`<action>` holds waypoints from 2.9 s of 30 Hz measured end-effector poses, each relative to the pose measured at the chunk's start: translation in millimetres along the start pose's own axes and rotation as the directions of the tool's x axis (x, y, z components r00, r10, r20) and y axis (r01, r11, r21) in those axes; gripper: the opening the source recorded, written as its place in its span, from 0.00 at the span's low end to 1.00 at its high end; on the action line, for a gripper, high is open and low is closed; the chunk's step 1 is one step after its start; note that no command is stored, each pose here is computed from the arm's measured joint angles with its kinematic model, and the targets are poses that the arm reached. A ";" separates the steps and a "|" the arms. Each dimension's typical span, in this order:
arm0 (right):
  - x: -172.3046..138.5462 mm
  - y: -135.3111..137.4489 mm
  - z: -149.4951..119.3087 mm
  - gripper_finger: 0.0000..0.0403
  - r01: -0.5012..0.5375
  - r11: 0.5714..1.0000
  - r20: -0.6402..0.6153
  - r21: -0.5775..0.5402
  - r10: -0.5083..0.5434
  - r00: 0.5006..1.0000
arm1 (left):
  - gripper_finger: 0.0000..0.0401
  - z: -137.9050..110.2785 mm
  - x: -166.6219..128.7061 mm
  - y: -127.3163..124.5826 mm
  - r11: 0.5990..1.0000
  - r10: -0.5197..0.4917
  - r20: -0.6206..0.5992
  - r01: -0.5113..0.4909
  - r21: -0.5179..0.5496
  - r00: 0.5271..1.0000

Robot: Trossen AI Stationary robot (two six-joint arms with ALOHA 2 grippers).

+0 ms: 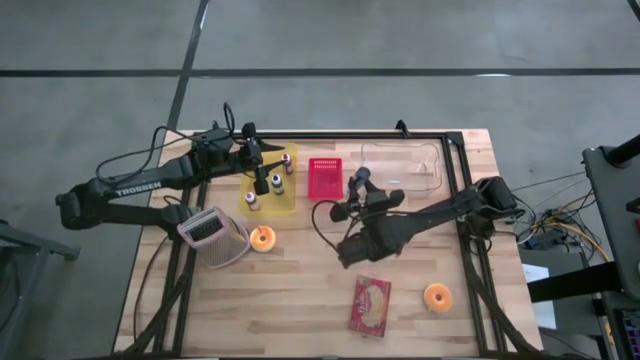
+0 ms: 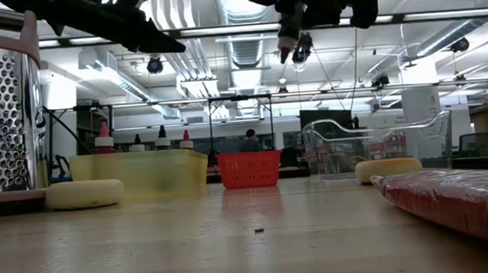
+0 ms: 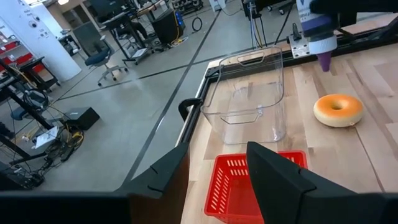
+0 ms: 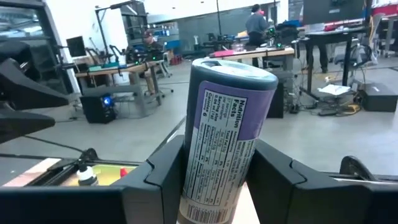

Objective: Pick & Place Food Item
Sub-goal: Put the purple food coloring bottle into the yellow bin

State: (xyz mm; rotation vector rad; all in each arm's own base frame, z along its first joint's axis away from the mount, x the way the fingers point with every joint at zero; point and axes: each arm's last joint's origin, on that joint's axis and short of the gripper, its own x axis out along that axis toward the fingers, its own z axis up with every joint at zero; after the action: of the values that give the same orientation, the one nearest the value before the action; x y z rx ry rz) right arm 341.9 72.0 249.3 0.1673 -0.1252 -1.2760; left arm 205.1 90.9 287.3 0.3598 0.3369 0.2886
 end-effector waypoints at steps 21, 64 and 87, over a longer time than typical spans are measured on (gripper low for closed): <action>-1.8 23.4 -10.6 0.35 -0.724 0.417 -0.774 -0.549 0.074 0.629 | 0.41 -1.1 0.1 -0.5 1.000 -0.004 -0.009 0.004 -0.016 1.000; 128.2 -58.2 50.4 0.35 -0.840 0.320 0.083 -0.439 0.945 0.316 | 0.41 -3.0 0.1 -1.7 0.997 -0.015 -0.028 0.013 -0.070 0.999; 169.7 -58.6 23.2 0.35 -0.826 0.338 0.399 -0.451 0.904 0.152 | 0.41 8.9 37.0 -1.8 0.986 -0.163 0.305 0.169 0.007 0.938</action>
State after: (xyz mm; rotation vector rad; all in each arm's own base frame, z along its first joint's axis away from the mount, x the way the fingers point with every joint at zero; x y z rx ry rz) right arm 331.0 -108.4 260.8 -0.4296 -0.6137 -0.0433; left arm 242.2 98.9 284.4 0.3489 0.0588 0.0675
